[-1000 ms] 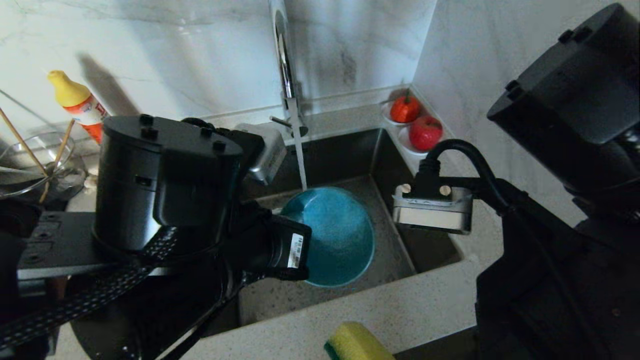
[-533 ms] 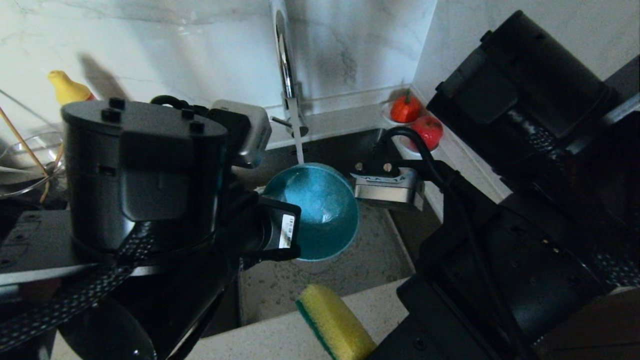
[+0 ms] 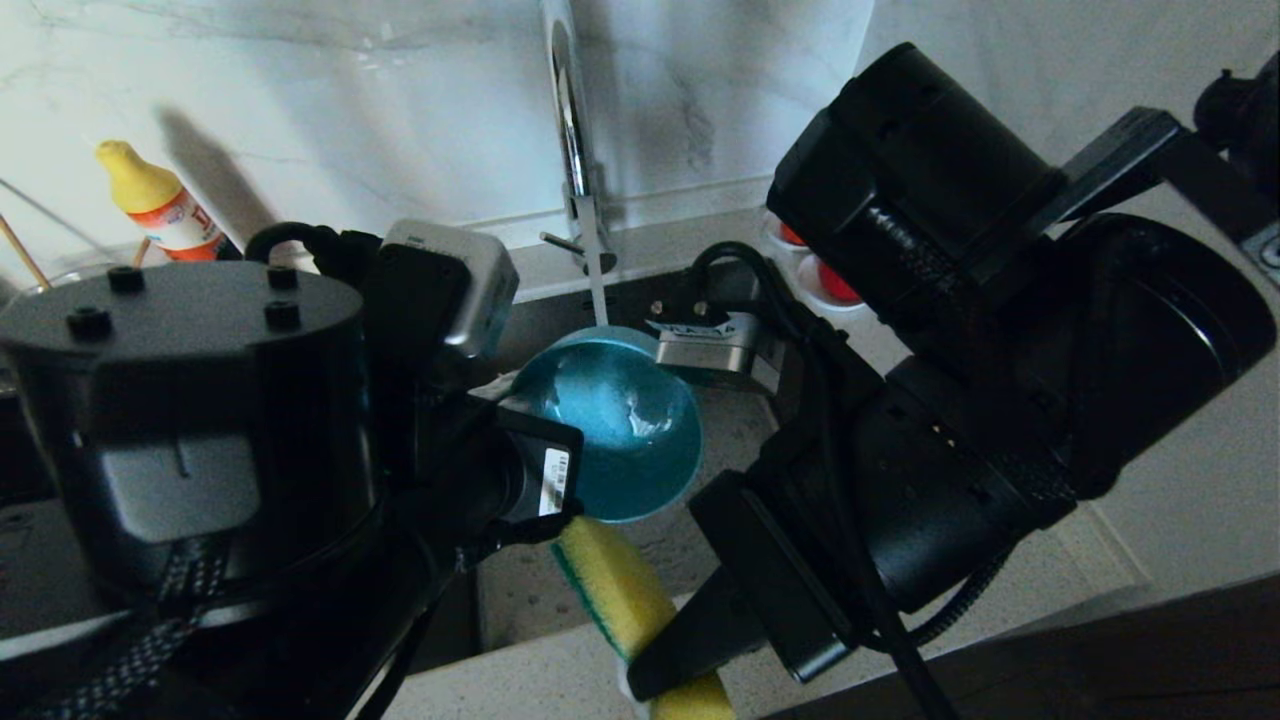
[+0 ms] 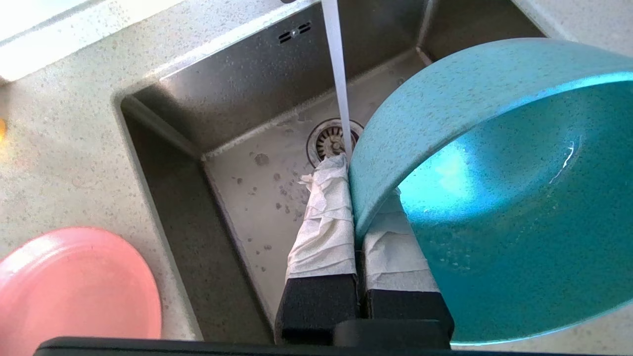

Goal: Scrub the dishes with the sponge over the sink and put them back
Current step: Wipe the bowl

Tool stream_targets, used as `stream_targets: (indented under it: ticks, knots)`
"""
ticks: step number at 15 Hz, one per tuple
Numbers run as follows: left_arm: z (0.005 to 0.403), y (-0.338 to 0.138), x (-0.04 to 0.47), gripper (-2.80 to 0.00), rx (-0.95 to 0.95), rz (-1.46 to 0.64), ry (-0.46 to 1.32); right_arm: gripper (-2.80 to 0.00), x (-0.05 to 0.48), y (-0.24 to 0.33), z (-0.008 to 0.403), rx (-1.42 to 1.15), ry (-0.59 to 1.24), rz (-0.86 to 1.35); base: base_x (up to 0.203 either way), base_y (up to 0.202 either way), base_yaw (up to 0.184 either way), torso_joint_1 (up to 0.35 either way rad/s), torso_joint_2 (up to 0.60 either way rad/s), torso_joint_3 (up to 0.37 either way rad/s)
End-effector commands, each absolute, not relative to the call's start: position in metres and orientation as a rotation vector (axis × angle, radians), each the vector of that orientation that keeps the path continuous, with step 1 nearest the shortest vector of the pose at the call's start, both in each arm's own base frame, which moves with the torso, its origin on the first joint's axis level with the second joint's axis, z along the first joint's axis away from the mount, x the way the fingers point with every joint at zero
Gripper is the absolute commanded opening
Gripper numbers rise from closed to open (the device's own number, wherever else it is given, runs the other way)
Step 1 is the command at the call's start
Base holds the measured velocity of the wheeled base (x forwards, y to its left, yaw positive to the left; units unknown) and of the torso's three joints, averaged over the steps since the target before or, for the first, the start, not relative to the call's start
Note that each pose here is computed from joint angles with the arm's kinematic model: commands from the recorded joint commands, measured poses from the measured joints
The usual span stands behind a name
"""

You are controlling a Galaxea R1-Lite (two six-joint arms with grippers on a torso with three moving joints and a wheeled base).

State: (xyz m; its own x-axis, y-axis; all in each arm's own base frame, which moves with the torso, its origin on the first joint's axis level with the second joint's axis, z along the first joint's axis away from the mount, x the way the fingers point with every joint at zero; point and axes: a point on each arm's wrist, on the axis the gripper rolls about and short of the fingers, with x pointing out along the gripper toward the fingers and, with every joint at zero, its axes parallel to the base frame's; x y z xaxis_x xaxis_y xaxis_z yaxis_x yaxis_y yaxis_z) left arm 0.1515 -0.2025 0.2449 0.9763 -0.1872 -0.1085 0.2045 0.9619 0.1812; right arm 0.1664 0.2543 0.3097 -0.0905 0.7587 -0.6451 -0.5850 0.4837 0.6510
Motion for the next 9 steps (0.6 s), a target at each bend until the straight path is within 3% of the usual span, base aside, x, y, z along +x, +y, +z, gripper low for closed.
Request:
stream_targets:
  ticks: [1,9]
  knots:
    - [0.242,-0.199,0.148,-2.80,0.204,-0.202,0.079,-2.80,0.175,0.257,0.309,0.205,1.201,1.125,0.000,0.000,0.000,0.000,0.00,0.000]
    - [0.241,-0.191,0.142,-2.80,0.191,-0.200,0.057,-2.80,0.195,0.246,0.309,0.253,1.176,1.085,0.000,0.000,0.000,0.000,0.00,0.000]
